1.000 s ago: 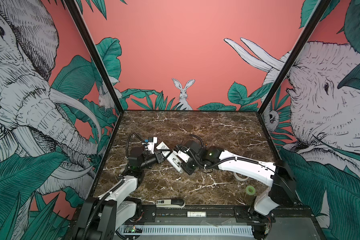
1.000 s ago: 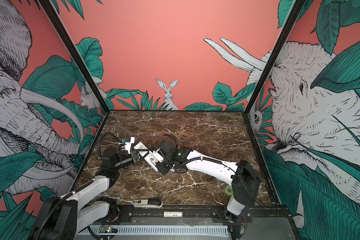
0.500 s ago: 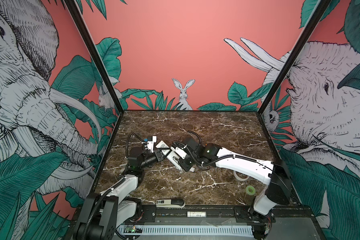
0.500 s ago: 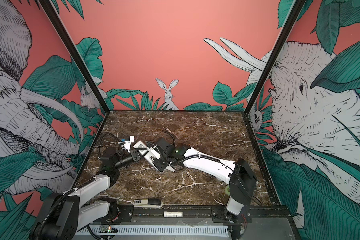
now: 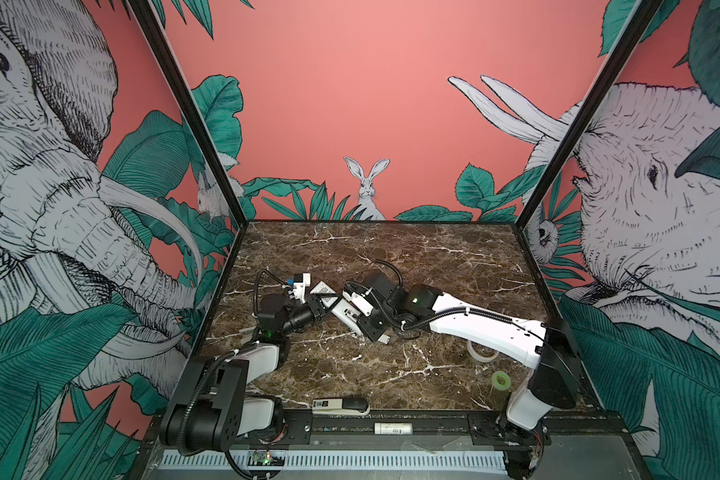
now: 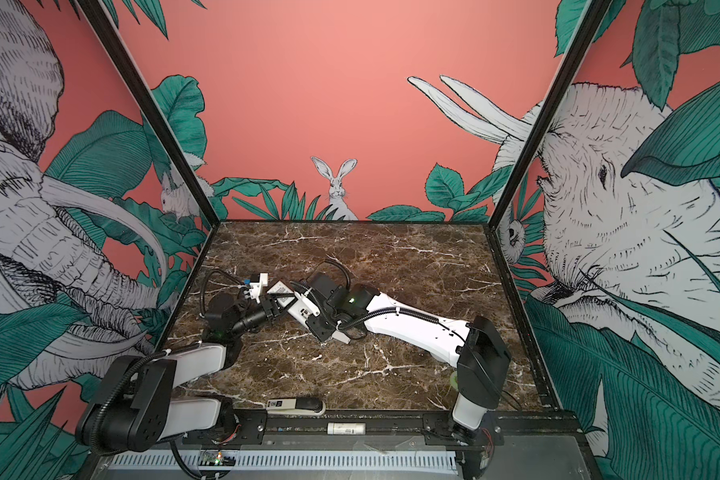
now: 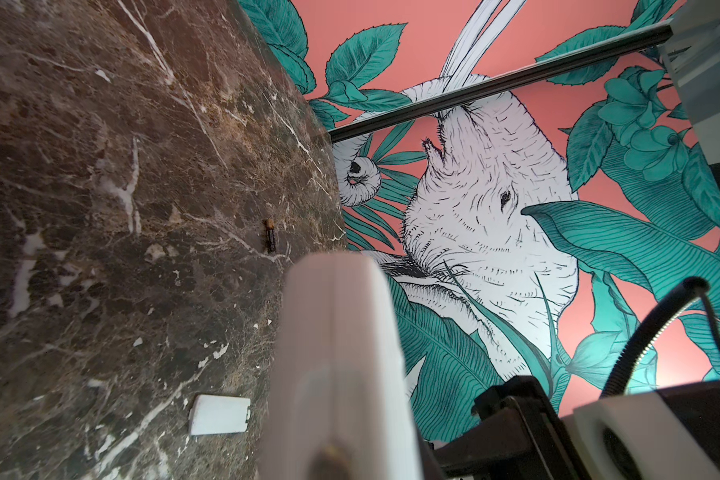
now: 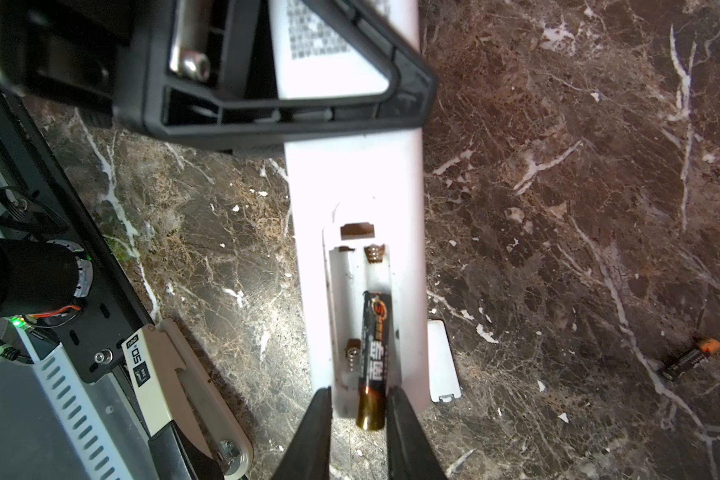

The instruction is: Load the batteries into the remote control

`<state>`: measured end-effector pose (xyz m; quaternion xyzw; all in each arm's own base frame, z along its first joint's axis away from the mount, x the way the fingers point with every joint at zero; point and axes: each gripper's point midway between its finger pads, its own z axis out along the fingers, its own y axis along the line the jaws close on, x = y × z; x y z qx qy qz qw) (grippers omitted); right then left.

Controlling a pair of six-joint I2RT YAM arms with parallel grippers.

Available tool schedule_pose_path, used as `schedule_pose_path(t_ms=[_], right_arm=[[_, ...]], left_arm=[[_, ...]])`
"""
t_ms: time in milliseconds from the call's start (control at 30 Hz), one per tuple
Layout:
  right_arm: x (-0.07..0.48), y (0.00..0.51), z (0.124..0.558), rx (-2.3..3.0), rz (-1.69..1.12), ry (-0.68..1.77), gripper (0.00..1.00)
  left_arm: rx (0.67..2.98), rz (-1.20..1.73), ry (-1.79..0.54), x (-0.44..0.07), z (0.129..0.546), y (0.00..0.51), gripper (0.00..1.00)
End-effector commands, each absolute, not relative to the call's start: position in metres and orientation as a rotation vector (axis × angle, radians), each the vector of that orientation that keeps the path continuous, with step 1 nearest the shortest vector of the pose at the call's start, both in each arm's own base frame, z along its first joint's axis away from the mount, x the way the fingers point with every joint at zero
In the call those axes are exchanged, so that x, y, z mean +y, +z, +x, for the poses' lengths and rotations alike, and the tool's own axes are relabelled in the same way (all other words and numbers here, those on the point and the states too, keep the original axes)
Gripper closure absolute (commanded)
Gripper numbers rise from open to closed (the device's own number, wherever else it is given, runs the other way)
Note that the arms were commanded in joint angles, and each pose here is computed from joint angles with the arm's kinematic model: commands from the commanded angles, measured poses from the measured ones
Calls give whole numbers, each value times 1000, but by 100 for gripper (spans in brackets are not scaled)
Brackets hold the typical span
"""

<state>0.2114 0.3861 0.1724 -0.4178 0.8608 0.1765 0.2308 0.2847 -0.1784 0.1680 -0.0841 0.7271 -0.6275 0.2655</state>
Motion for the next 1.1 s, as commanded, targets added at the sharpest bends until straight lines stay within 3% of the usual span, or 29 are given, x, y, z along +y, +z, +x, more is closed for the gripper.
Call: schedule_pose_path(t_ms=[0, 733, 1067], right_arm=[[387, 186, 211, 2342, -1155, 485, 75], [392, 178, 214, 2351, -1243, 431, 80], [393, 174, 217, 2355, -1246, 408, 88]], left_arm=[[1900, -175, -1732, -178, 281, 183, 100], [1927, -166, -1733, -179, 283, 179, 100], [1930, -171, -1735, -178, 283, 178, 100]])
